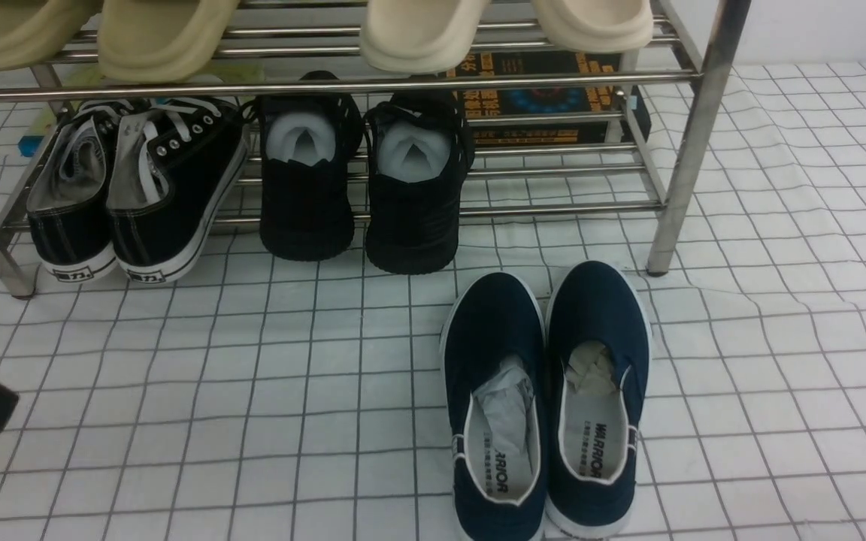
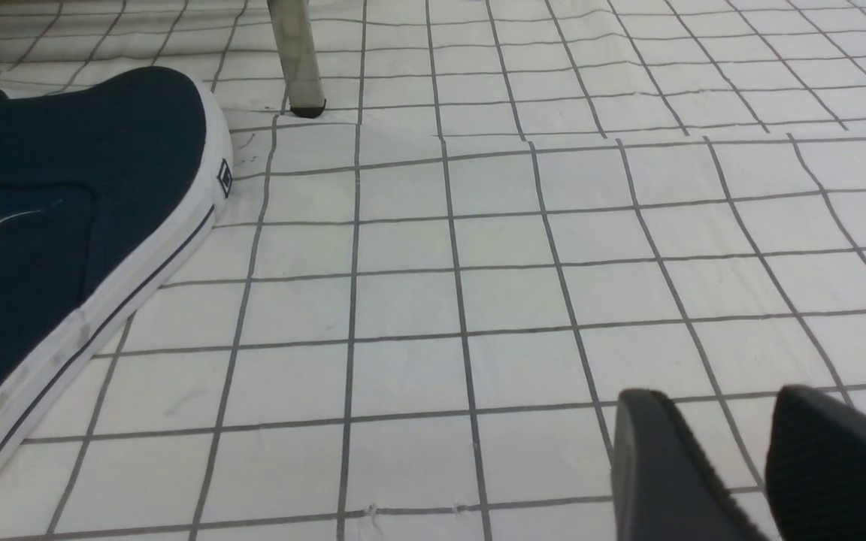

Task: Take the shoes off the shelf with your hand from the white checkered tablecloth.
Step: 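Grasp the leftmost shoe on the bottom shelf of the shoe rack with the left gripper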

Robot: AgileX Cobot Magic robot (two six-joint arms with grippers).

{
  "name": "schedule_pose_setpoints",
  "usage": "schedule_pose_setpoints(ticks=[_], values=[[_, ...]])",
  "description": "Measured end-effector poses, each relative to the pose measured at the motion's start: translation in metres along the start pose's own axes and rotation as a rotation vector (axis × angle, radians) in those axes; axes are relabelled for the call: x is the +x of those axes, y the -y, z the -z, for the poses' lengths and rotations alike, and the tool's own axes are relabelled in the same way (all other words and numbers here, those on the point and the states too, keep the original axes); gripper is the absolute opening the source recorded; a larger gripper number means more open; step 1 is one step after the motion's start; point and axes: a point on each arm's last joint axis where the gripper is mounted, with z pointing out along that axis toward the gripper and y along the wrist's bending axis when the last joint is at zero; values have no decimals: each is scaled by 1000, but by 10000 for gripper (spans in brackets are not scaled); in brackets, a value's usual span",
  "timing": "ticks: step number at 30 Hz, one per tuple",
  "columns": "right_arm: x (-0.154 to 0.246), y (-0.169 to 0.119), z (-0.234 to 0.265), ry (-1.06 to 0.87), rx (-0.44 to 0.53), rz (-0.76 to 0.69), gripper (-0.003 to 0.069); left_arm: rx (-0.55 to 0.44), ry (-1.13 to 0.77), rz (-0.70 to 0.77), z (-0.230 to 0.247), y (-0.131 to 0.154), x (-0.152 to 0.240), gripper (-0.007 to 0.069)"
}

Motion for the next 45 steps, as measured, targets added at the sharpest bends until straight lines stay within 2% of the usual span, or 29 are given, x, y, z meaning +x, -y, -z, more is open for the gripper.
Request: schedule_pose_setpoints(ticks=[4, 7, 10, 12, 17, 21, 24, 30, 37, 42, 45], values=[[0, 0, 0, 0, 0, 0, 237, -224, -229, -106, -39, 15, -24, 10], [0, 0, 0, 0, 0, 0, 237, -336, -263, -178, -68, 34, -56, 57], [0, 0, 0, 0, 0, 0, 237, -432, -231, -243, -94, 47, -88, 141], [0, 0, 0, 0, 0, 0, 237, -511, -213, -258, -115, 56, -110, 225], [0, 0, 0, 0, 0, 1, 239, -639, -236, -295, -152, 59, -132, 398], [0, 0, 0, 0, 0, 0, 238, -645, -241, -307, -183, 55, -137, 490], [0, 0, 0, 0, 0, 0, 238, -665, -254, -334, -200, 46, -134, 503], [0, 0, 0, 0, 0, 0, 238, -732, -269, -329, -231, 14, -134, 504], [0, 0, 0, 0, 0, 0, 238, -692, -256, -356, -260, -3, -128, 504], [0, 0, 0, 0, 0, 0, 238, -700, -282, -361, -274, -15, -120, 503], [0, 0, 0, 0, 0, 0, 238, -703, -293, -363, -282, -21, -116, 461]])
